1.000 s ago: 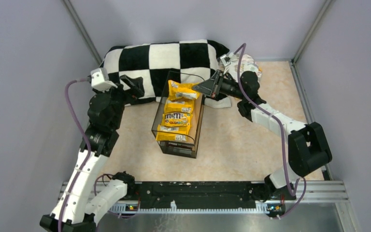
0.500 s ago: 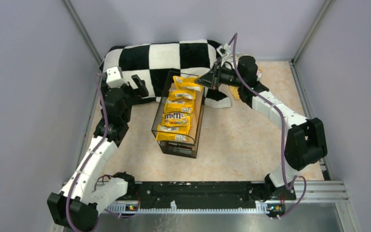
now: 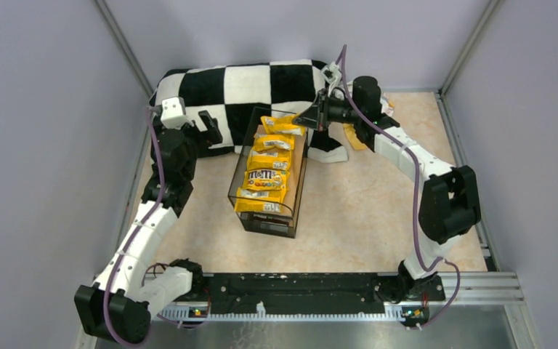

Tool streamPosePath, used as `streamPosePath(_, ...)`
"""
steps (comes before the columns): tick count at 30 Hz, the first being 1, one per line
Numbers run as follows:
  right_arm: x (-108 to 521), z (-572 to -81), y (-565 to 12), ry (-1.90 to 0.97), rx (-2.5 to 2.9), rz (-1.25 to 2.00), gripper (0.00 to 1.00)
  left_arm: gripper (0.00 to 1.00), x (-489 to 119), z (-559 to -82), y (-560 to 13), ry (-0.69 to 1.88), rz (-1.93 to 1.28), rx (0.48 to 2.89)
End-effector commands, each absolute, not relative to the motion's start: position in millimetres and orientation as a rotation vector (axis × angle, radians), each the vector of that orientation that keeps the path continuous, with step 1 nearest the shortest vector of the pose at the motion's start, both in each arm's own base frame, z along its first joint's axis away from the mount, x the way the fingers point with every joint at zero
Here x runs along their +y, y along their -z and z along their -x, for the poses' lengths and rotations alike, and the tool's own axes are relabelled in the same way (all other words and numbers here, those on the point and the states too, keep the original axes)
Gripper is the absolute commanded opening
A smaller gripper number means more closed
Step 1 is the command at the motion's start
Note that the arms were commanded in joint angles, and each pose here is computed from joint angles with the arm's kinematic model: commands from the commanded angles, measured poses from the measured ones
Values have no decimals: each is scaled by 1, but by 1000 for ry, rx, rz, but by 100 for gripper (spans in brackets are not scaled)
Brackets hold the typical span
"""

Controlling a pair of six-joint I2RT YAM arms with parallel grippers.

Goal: Place and organize the candy bags onto the shelf

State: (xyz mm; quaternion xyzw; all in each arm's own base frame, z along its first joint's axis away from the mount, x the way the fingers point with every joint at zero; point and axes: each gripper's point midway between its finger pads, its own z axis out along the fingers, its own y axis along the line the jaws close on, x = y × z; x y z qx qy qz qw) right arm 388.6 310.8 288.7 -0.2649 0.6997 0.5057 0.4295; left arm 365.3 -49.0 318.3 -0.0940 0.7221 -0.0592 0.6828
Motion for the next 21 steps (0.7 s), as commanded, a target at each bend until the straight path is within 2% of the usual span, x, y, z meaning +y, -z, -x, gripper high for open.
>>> streamPosePath(1,318,-398,-310,-1308,1660,680,0,99,-44,-359,-339,167,213,1535)
streamPosePath(14,334,-414,-294,-1466,1738,514,0,99,-40,-354,-338,218,225,1528)
streamPosePath(21,339,-422,-278,-1425,1835,439,11,99,-40,-356,-333,221,228,1541)
